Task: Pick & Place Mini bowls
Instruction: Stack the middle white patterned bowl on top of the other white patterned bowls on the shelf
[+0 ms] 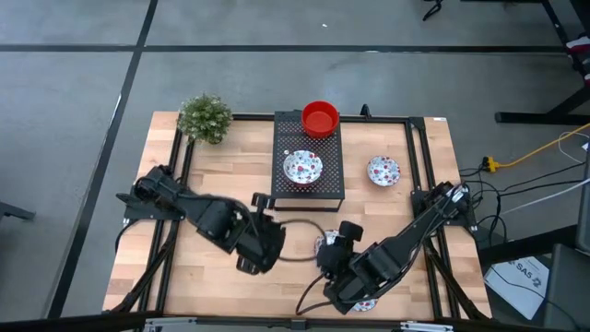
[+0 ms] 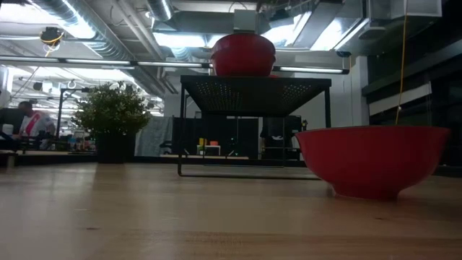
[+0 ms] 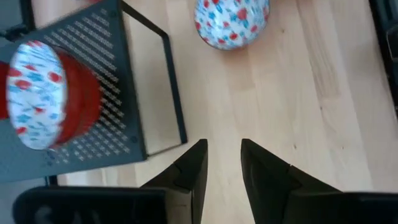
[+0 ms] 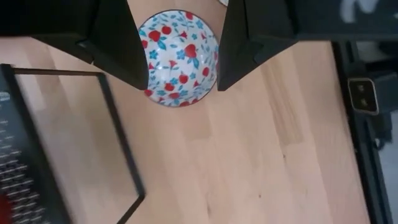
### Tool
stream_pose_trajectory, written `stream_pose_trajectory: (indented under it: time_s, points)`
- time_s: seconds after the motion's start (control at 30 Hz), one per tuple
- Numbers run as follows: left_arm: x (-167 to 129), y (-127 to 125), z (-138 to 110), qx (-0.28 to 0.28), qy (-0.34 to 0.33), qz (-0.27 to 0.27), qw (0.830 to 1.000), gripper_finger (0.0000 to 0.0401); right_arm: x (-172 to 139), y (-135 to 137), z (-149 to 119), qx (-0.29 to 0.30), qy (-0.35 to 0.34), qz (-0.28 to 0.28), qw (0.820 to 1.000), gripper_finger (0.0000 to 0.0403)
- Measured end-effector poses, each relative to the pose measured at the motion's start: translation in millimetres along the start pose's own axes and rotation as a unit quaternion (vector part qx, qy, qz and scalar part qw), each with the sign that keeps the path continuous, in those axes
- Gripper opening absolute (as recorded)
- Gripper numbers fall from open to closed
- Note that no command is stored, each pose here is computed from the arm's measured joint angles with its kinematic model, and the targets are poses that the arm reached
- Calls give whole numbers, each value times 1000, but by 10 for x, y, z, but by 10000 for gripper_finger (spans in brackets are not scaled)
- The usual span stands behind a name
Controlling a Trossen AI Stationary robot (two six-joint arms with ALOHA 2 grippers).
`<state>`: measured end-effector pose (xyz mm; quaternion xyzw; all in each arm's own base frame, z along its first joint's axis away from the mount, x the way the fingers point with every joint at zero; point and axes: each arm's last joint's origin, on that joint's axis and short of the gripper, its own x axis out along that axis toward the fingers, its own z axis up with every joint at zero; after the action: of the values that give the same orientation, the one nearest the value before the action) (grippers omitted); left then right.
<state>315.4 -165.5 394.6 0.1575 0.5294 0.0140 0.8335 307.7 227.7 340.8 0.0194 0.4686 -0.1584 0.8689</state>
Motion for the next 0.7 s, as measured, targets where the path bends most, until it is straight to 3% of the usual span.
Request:
stream_pose_trajectory:
  time_s: [0.3,0.53,0.7]
  points:
    - [148,-223,-103,-17,34,8,999,90,88,88,0,-1,2,10,1000,190]
    - [344,-372,-220,4,78,16,997,90,113,104,3,-9,-5,5,1000,190]
    - [449,-455,-336,-7,109,10,994,90,328,184,-117,6,12,14,1000,190]
